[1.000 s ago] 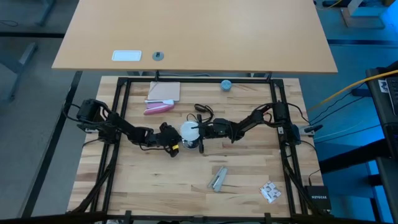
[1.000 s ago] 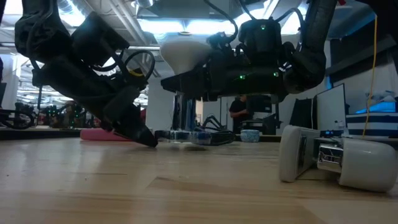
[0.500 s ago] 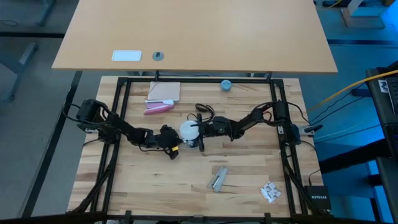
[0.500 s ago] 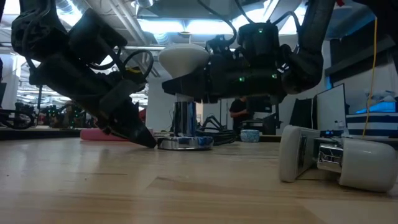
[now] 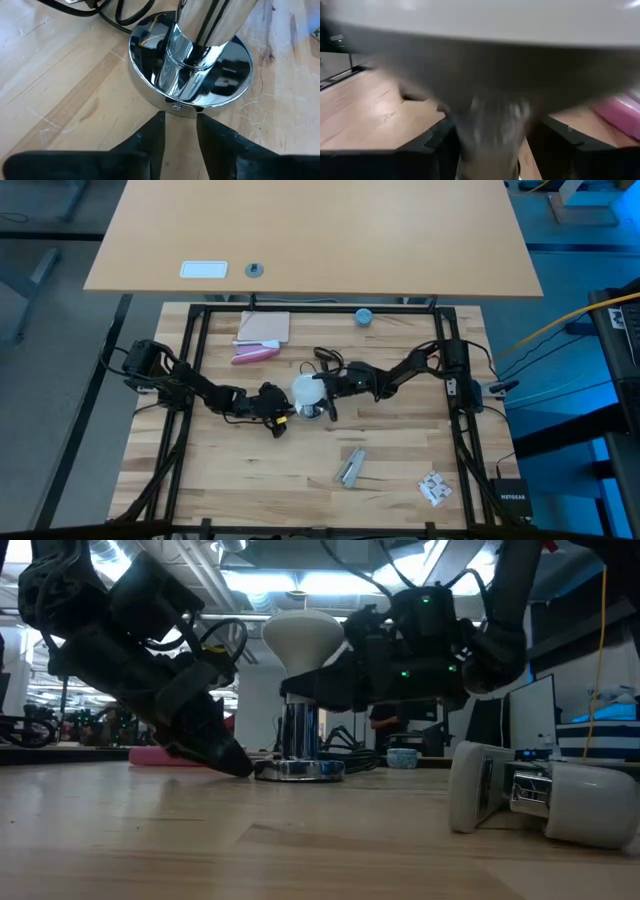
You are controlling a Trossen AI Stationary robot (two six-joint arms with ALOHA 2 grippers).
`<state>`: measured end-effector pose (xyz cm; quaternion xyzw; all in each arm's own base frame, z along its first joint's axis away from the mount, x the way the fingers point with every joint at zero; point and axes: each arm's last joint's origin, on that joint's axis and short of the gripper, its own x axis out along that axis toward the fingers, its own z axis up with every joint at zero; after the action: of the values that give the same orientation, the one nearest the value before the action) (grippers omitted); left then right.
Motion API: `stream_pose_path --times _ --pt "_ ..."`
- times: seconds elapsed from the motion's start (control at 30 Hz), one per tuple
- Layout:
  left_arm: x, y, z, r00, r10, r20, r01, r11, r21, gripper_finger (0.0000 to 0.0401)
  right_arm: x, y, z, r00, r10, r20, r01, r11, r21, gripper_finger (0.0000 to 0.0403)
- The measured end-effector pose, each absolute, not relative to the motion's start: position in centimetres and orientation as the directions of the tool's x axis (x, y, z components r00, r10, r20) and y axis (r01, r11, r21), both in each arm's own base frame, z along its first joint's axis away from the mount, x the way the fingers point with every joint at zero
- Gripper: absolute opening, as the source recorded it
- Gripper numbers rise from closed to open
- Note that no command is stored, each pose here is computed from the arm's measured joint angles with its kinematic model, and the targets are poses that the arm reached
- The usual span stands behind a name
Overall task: Screw lightbulb
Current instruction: Remove the lightbulb from the lamp
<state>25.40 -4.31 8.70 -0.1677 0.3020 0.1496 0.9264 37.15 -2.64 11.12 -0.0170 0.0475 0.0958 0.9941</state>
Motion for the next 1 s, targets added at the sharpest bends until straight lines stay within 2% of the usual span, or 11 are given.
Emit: stream_pose_path --times 0.27,0.5,1.0 --pt "25.5 -4.2 8.8 0.785 0.175 -0.594 -0.381 0.892 -0.241 0.0115 35.7 -3.0 11.4 0.986 0.154 -0.063 -0.156 0.987 -0.040 0.0209" --pt "25.7 -4.3 9.0 0.802 0.168 -0.573 -0.371 0.892 -0.258 0.0115 35.7 -3.2 10.9 0.989 0.094 -0.115 -0.099 0.994 -0.035 0.0209" --pt "26.0 -4.3 9.5 0.833 0.167 -0.527 -0.299 0.938 -0.175 0.0115 35.7 -3.3 10.7 0.989 0.052 -0.140 -0.057 0.998 -0.035 0.0209"
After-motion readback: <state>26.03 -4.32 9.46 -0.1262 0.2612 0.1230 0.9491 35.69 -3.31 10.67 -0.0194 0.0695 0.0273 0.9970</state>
